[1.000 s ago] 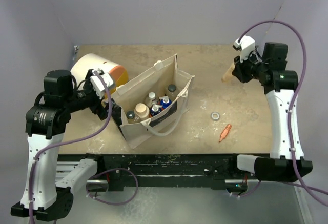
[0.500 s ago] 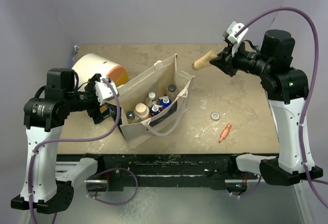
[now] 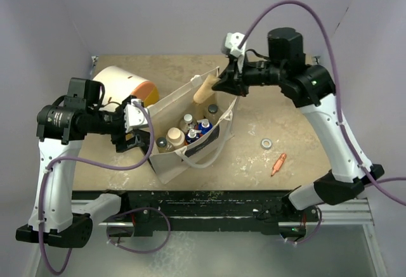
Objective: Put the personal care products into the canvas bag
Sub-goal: Place the care product in the canvas bag.
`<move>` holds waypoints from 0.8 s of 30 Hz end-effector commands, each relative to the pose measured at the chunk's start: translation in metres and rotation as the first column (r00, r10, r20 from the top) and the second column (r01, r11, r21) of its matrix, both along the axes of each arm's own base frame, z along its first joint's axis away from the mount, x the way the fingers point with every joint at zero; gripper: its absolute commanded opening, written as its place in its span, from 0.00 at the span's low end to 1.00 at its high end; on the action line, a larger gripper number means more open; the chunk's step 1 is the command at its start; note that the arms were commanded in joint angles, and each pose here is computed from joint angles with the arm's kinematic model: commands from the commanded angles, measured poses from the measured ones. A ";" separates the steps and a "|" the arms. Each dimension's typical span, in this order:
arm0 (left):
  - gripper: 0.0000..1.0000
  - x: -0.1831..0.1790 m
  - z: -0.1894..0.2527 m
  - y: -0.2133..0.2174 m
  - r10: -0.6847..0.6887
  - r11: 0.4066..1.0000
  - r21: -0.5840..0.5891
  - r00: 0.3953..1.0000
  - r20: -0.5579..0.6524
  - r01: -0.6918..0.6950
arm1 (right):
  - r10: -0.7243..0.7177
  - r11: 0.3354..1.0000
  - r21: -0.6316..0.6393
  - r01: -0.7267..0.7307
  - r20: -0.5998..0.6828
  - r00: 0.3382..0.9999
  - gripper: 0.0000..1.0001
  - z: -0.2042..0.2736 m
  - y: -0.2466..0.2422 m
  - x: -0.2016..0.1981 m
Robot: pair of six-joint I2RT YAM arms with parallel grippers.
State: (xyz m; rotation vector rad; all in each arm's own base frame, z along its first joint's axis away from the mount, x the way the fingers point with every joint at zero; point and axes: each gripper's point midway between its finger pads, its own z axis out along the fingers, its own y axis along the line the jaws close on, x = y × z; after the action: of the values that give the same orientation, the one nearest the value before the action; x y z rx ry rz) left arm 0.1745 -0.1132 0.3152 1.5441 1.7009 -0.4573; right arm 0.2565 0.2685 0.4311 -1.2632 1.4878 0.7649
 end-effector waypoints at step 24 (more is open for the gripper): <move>0.34 -0.007 -0.010 -0.014 -0.188 0.981 -0.024 0.979 0.073 0.191 | 0.390 0.916 0.175 -0.362 -0.170 0.905 0.00 -0.069 0.166 -0.043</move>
State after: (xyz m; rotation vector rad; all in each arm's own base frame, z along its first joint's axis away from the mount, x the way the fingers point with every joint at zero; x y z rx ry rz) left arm 0.1728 -0.1236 0.2991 1.6734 1.5631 -0.5209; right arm 0.2248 0.4196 0.3372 -1.4372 1.4684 1.1970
